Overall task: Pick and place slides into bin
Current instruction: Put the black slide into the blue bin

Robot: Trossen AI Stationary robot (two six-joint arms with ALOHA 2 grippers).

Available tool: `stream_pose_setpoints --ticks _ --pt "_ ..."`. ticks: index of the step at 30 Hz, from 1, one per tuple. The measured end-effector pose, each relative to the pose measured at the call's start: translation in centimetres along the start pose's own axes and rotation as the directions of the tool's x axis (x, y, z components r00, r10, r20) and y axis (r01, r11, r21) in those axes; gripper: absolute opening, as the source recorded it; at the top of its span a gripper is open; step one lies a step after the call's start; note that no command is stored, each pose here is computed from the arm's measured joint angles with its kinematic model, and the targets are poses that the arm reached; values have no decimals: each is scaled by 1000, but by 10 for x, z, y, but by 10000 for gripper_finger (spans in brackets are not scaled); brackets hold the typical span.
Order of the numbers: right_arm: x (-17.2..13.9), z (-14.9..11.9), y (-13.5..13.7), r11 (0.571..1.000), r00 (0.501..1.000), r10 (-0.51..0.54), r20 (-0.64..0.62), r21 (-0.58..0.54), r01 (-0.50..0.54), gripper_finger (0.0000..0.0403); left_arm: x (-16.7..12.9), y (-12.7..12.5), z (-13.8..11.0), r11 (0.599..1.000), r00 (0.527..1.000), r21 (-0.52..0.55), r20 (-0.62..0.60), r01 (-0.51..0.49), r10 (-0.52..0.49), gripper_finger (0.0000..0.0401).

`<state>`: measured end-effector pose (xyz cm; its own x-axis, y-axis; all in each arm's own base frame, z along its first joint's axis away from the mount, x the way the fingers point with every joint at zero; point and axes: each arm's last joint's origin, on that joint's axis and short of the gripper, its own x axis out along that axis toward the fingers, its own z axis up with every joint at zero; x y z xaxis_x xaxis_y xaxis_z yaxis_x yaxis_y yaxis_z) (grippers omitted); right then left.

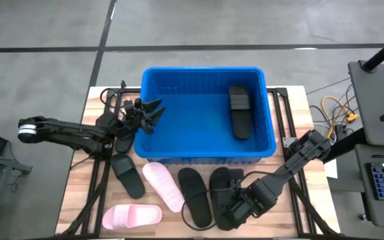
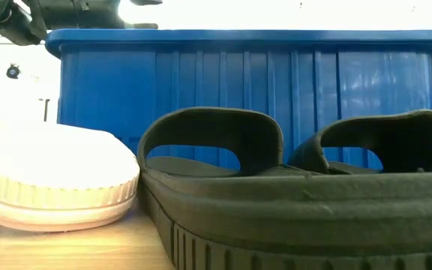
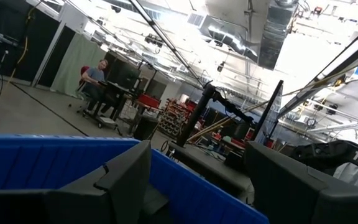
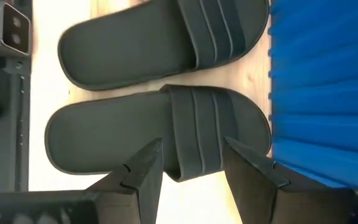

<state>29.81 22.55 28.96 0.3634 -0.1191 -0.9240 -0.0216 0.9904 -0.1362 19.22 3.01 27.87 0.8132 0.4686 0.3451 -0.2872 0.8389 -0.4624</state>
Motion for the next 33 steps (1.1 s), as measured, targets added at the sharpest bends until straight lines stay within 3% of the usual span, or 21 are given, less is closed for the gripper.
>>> stream_pose_setpoints --ticks 23,33 --pt "53 -9 30 994 991 -77 -112 -90 67 155 0 1 -2 1000 1000 9 -24 -8 8 246" --pt "58 -10 31 987 987 -142 -71 -91 136 152 0 1 -3 1000 1000 9 -25 -8 8 246"
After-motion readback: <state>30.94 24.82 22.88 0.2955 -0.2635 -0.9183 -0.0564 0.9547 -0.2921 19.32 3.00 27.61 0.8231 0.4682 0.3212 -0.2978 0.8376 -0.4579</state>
